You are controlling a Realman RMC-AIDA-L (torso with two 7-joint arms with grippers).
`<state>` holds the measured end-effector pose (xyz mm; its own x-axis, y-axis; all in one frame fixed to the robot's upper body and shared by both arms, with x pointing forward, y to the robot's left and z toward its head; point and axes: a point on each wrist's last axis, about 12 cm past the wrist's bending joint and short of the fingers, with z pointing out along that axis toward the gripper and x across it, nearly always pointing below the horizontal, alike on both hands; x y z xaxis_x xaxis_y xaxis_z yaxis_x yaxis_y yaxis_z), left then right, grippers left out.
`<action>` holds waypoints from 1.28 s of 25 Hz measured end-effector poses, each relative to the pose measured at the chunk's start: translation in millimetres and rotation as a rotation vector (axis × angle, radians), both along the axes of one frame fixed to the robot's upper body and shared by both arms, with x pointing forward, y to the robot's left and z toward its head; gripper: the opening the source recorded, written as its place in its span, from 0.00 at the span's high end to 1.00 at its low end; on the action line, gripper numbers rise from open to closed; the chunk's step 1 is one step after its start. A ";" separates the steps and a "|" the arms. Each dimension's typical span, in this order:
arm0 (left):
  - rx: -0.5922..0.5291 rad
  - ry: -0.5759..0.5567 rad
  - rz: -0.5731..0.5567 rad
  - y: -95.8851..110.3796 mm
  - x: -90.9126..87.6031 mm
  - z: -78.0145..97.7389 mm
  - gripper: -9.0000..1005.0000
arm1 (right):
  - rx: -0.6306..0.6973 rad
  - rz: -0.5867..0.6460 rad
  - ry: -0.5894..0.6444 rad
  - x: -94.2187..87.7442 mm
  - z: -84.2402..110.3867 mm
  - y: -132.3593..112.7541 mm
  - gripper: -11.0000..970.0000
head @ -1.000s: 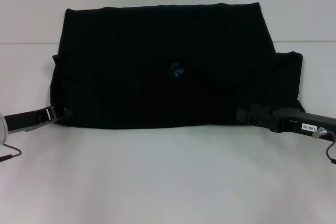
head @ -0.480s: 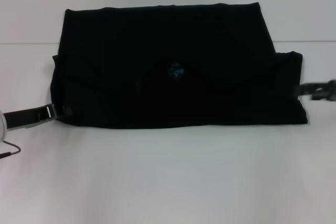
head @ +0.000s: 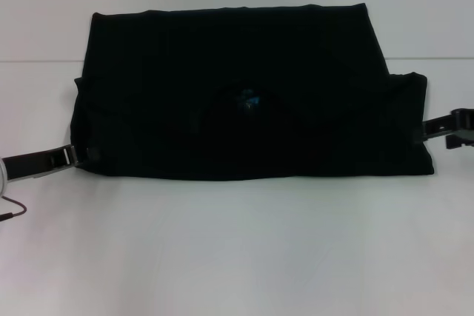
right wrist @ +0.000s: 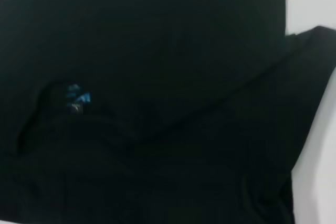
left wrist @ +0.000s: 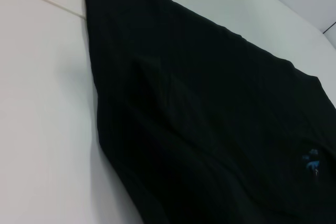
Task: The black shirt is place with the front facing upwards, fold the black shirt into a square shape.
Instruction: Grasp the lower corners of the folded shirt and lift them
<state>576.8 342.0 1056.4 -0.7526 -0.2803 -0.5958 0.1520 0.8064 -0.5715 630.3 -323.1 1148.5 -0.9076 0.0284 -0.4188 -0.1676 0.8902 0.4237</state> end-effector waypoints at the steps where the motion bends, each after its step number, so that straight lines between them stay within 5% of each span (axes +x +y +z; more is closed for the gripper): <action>1: 0.000 0.000 0.000 0.0 0.0 0.0 0.96 | -0.011 0.003 0.000 2.2 -2.7 2.9 0.19; 32: -0.007 -0.012 -0.001 -1.3 3.4 3.3 0.96 | -0.120 0.016 -0.067 17.6 -42.5 41.3 0.24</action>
<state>580.2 340.7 1059.7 -0.7454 -0.2840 -0.6031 0.1598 0.8022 -0.5753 647.9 -281.8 1106.0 -0.8775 -0.0399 -0.4779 -0.2064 0.9309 0.3014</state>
